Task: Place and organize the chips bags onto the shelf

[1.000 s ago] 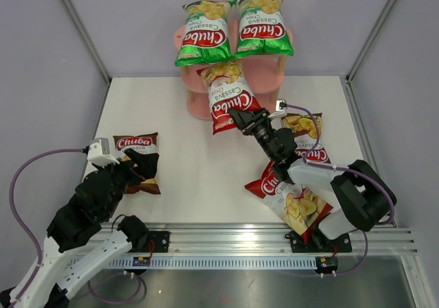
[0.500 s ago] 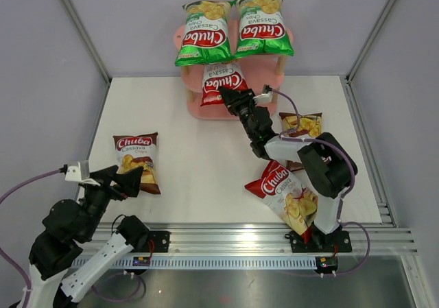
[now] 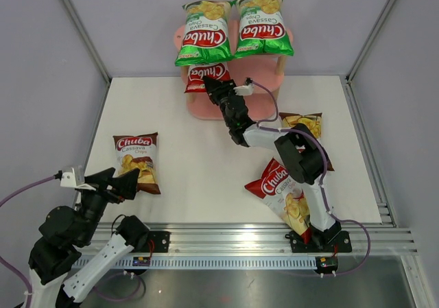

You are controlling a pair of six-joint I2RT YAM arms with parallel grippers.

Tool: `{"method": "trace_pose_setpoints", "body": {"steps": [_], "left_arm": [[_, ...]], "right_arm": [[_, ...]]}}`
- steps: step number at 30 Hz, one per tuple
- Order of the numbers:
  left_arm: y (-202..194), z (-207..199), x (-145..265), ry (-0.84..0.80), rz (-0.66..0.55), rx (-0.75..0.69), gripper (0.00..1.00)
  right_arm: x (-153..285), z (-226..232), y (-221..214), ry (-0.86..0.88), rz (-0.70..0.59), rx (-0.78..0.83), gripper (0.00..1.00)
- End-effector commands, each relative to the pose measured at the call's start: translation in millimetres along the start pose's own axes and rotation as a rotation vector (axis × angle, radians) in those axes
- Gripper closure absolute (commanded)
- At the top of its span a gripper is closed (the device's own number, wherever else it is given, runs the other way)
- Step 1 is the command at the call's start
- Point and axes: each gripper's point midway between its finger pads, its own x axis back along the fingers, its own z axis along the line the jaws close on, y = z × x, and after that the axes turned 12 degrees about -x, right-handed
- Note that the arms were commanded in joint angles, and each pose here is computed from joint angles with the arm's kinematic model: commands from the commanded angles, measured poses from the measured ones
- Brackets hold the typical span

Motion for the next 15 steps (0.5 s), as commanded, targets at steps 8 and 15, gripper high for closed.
{"method": "trace_pose_setpoints", "body": {"steps": [8,15], "left_arm": [[10.7,4.4,4.8,0.004,-0.065,0.016,0.01],[12.8,5.8,7.7,0.003,-0.081,0.023,0.01]], "right_arm": [[-6.4,15.2,-29.2,-0.011,-0.004,-0.036,0.61],[8.5,18.0,-14.9,-0.055,-0.037,-0.012,0.31]]}}
